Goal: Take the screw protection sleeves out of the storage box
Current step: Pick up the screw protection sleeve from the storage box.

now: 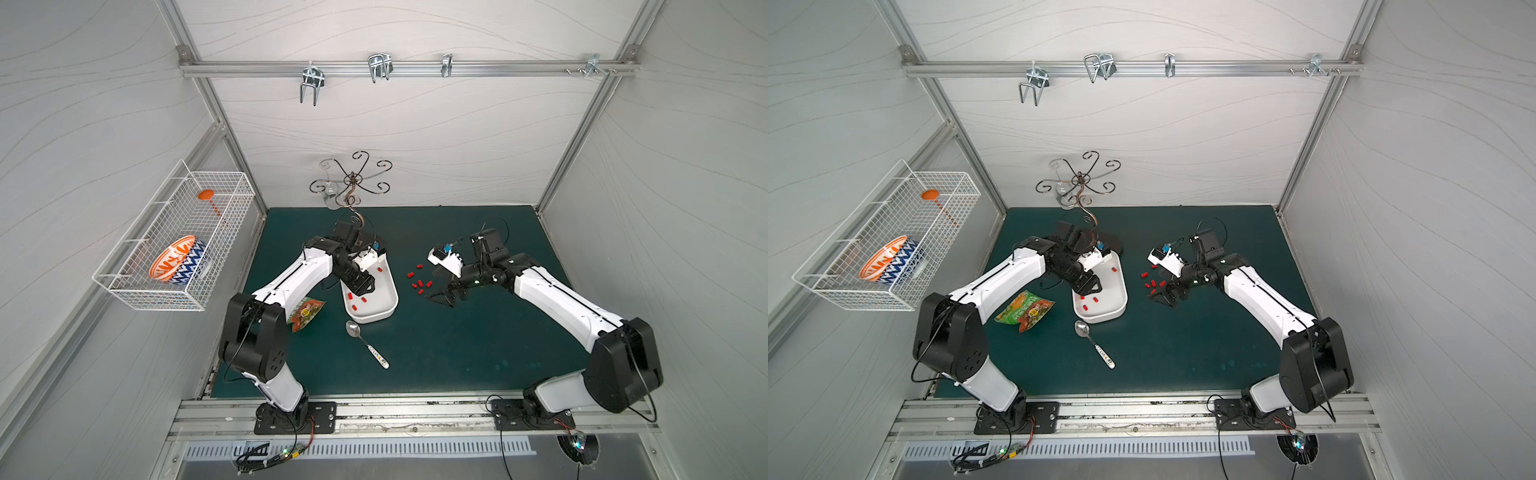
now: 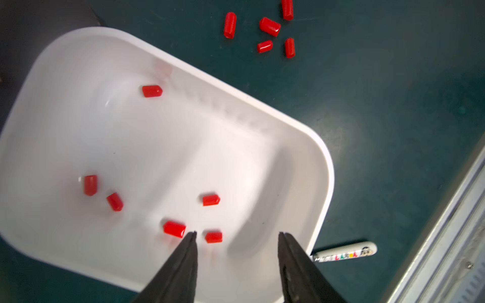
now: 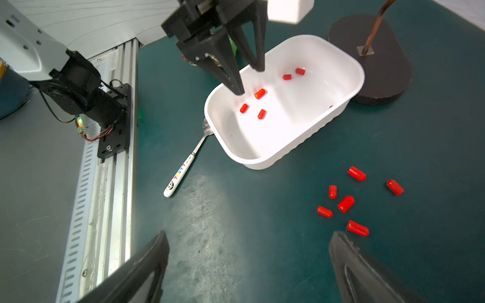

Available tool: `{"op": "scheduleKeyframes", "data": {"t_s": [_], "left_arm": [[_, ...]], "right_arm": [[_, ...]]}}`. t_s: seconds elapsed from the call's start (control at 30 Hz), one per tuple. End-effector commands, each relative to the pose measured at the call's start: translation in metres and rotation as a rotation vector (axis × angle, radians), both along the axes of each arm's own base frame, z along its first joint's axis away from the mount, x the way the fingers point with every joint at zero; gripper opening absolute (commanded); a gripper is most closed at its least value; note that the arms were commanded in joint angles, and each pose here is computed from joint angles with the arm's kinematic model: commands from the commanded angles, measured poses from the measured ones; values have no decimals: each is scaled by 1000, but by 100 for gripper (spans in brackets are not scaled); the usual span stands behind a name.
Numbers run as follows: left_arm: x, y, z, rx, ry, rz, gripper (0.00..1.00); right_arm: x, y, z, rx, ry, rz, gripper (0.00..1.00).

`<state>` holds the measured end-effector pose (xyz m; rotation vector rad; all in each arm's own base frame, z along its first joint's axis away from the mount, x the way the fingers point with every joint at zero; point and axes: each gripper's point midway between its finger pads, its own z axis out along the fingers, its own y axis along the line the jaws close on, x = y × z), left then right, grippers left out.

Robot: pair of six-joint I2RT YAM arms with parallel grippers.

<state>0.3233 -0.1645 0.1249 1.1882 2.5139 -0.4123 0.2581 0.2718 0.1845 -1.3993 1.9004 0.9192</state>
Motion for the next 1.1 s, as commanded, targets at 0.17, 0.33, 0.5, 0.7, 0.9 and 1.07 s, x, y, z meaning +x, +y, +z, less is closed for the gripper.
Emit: {"op": "scheduleKeyframes", "data": {"t_s": [0.17,0.33,0.5,0.7,0.9,1.07], "left_arm": [[16,19,-8,161,-53,-109,54],[49,20,-19,213,-102,-86,52],[76,1,-35,160,-104,-67,50],[96,-12,-48,137,-164,-170,50],[108,-20,-58,148,-191,-281,49],[115,-28,-62,144,-197,-333,48]], "right_arm": [[2,2,1,17,-9,-13,99],[3,-1,-1,8,-22,-20,99],[10,-8,-2,1,-29,-50,99],[22,-20,-3,-1,-32,-96,99],[28,-30,-3,4,-27,-130,99],[29,-31,-3,6,-22,-133,99]]}}
